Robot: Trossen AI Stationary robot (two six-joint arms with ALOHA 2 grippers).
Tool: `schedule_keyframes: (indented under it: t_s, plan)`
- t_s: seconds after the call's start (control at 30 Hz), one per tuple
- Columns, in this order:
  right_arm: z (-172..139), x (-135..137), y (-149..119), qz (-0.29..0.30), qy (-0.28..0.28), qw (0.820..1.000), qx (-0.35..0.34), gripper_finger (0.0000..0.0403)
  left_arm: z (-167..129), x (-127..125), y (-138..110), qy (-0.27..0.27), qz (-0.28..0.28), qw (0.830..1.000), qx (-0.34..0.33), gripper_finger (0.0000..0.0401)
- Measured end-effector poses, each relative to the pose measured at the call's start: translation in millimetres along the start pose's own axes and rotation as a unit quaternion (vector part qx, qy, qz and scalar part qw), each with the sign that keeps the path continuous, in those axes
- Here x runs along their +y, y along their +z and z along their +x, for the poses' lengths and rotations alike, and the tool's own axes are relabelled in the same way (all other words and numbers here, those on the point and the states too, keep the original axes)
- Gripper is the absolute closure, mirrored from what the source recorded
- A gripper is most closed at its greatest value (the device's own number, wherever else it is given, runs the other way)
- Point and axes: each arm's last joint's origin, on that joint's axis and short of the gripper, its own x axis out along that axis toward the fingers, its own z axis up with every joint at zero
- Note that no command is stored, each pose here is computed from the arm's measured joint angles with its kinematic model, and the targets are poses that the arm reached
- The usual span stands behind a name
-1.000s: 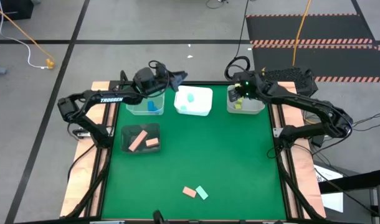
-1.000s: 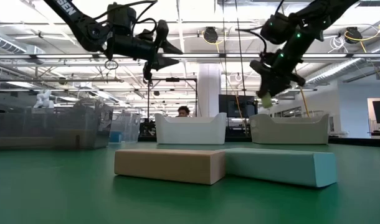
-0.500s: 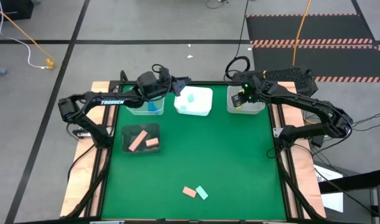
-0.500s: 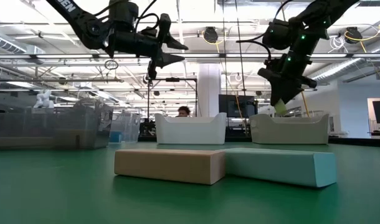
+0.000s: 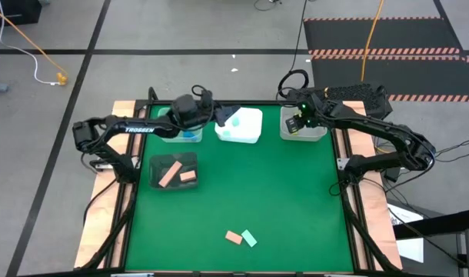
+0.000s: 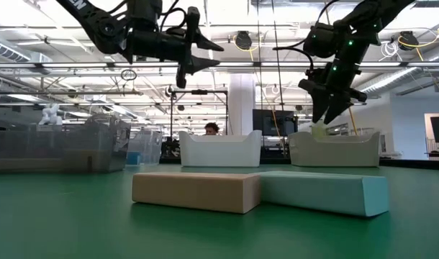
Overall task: Sort & place blocks by color
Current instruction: Put the light green block into the gray bin, then put the light brown block into the black bin
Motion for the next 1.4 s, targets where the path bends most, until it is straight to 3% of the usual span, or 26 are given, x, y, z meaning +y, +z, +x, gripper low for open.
schedule_keyframes:
  t_s: [0.2,0.37,0.57,0.77,1.0,1.17,1.4]
  plan:
    - [-1,0,1,-0.001,0.006,1.000,-0.005,0.0182,2,-15,-13,-0.022,-0.021,0.999,0.019,0.0245]
    - [-21,7,6,0.046,0.108,0.992,-0.044,0.0181,2,-37,-31,-0.072,-0.033,0.995,0.064,0.0245]
    - [-65,44,6,0.032,0.299,0.945,-0.126,0.0194,-4,-75,-68,-0.129,-0.059,0.978,0.150,0.0245]
    - [-98,92,-26,-0.007,0.415,0.902,-0.117,0.0194,-24,-116,-120,-0.160,-0.006,0.951,0.266,0.0245]
    - [-117,129,-75,-0.038,0.407,0.906,-0.110,0.0195,-68,-151,-179,-0.203,0.171,0.885,0.382,0.0245]
    - [-119,143,-97,-0.051,0.394,0.912,-0.105,0.0195,-88,-165,-206,-0.199,0.265,0.863,0.380,0.0245]
    - [-110,153,-107,-0.049,0.374,0.921,-0.092,0.0195,-97,-170,-230,-0.189,0.268,0.860,0.391,0.0245]
